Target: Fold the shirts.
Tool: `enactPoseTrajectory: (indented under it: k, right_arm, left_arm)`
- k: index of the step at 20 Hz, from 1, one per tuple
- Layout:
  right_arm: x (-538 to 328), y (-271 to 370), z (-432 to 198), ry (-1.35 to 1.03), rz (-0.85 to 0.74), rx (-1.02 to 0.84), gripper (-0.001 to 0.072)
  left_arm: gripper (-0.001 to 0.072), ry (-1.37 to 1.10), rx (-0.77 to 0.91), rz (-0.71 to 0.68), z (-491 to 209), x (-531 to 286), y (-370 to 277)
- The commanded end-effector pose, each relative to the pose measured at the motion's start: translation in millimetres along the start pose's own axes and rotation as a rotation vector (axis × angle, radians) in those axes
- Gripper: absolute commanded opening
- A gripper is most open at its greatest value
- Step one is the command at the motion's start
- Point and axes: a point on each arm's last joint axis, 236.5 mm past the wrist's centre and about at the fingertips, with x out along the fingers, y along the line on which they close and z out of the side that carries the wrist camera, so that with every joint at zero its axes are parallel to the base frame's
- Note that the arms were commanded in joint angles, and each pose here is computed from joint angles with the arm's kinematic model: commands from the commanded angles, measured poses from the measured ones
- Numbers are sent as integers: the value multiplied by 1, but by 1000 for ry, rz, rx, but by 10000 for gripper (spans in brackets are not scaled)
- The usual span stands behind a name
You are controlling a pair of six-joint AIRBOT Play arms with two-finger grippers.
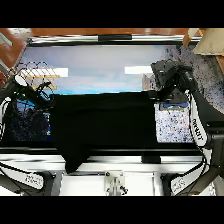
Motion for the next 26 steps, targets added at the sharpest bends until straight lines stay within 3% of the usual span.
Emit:
enactPoseTrajectory:
  k: [1,2,3,4,7,14,16,19,21,26]
  right_arm:
    - [0,4,-11,49,15,14,138]
    - [-1,4,-17,70,16,5,453]
    - [-2,5,-26,108,19,-11,547]
    - [-6,5,-39,161,17,-13,547]
    - [-32,7,-85,331,32,-74,546]
    - [-77,-27,-119,185,97,77,547]
    - [-74,-23,-139,190,173,105,547]
    - [-68,-25,-157,189,164,112,547]
    - [-67,-25,-158,184,164,113,547]
    - [-65,-27,-150,150,154,116,547]
  left_arm:
    - [34,46,-45,-13,-13,9,-2]
    - [160,52,-56,-34,-14,7,-6]
    - [567,75,-82,-59,-21,4,-12]
    - [675,93,-95,-66,-27,0,-15]
    - [671,61,-148,-60,-42,-23,-25]
    - [660,53,-180,-116,-174,31,-56]
    - [660,-12,-195,-163,-184,39,-63]
    - [660,-28,-211,-184,-193,49,-64]
    - [594,-36,-212,-176,-194,56,-60]
    - [594,-58,-196,-161,-193,66,-55]
